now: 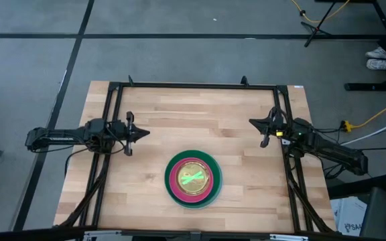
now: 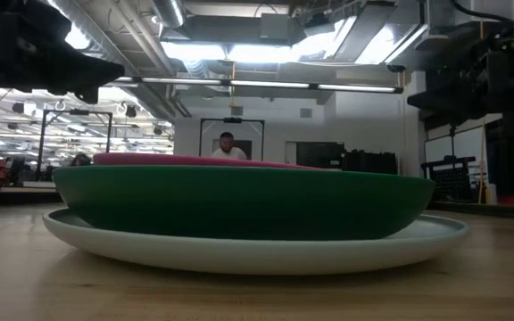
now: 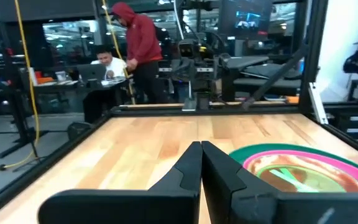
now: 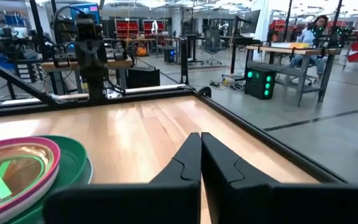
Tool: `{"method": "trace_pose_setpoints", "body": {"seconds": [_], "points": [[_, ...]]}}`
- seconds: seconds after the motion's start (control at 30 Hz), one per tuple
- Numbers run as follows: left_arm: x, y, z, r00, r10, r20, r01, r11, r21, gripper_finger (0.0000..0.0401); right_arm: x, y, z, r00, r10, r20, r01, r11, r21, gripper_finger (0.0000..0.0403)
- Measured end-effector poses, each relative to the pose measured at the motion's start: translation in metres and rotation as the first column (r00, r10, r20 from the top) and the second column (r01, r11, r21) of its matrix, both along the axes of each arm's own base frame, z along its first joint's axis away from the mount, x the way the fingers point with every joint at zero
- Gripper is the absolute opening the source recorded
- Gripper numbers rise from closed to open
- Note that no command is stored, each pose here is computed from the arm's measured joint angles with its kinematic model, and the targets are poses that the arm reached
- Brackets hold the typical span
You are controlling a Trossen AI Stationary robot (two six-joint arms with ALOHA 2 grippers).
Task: Stack plastic plates
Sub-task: Return to Home Position
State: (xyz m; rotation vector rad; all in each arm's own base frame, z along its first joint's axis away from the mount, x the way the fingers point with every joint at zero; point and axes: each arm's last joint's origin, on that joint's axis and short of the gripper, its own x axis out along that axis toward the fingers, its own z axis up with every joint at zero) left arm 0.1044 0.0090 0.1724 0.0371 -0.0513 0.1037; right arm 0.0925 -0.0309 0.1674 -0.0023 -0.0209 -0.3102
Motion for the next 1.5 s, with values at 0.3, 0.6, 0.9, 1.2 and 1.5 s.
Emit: {"method": "trace_pose_setpoints", "body": {"seconds": [0.3, 0.6, 0.9, 1.2, 1.5], "points": [[0.000, 0.002, -0.007, 0.994, 0.075, -0.073, -0.073, 0.997, 0.034, 0.0004, 0.000, 0.000, -0.001, 1.000, -0.007, -0.004, 0.007, 1.000, 0.024, 0.0001], [0.000, 0.001, -0.006, 0.997, 0.051, -0.062, -0.051, 0.999, 0.004, 0.0004, 0.001, -0.001, 0.001, 1.000, -0.007, 0.019, 0.007, 0.999, 0.031, 0.0001], [-0.003, 0.003, -0.003, 0.995, 0.095, -0.021, -0.096, 0.994, -0.049, 0.0004, 0.001, -0.001, 0.001, 1.000, -0.007, 0.015, 0.007, 0.999, 0.033, 0.0001], [-0.008, 0.003, -0.002, 0.994, 0.106, 0.005, -0.106, 0.993, -0.060, 0.0004, 0.001, -0.001, 0.001, 1.000, -0.007, 0.016, 0.007, 0.999, 0.032, 0.0001], [-0.008, 0.003, -0.003, 0.992, 0.130, -0.010, -0.130, 0.990, -0.061, 0.0004, 0.001, -0.001, 0.001, 1.000, -0.007, 0.013, 0.006, 0.999, 0.033, 0.0001]]}}
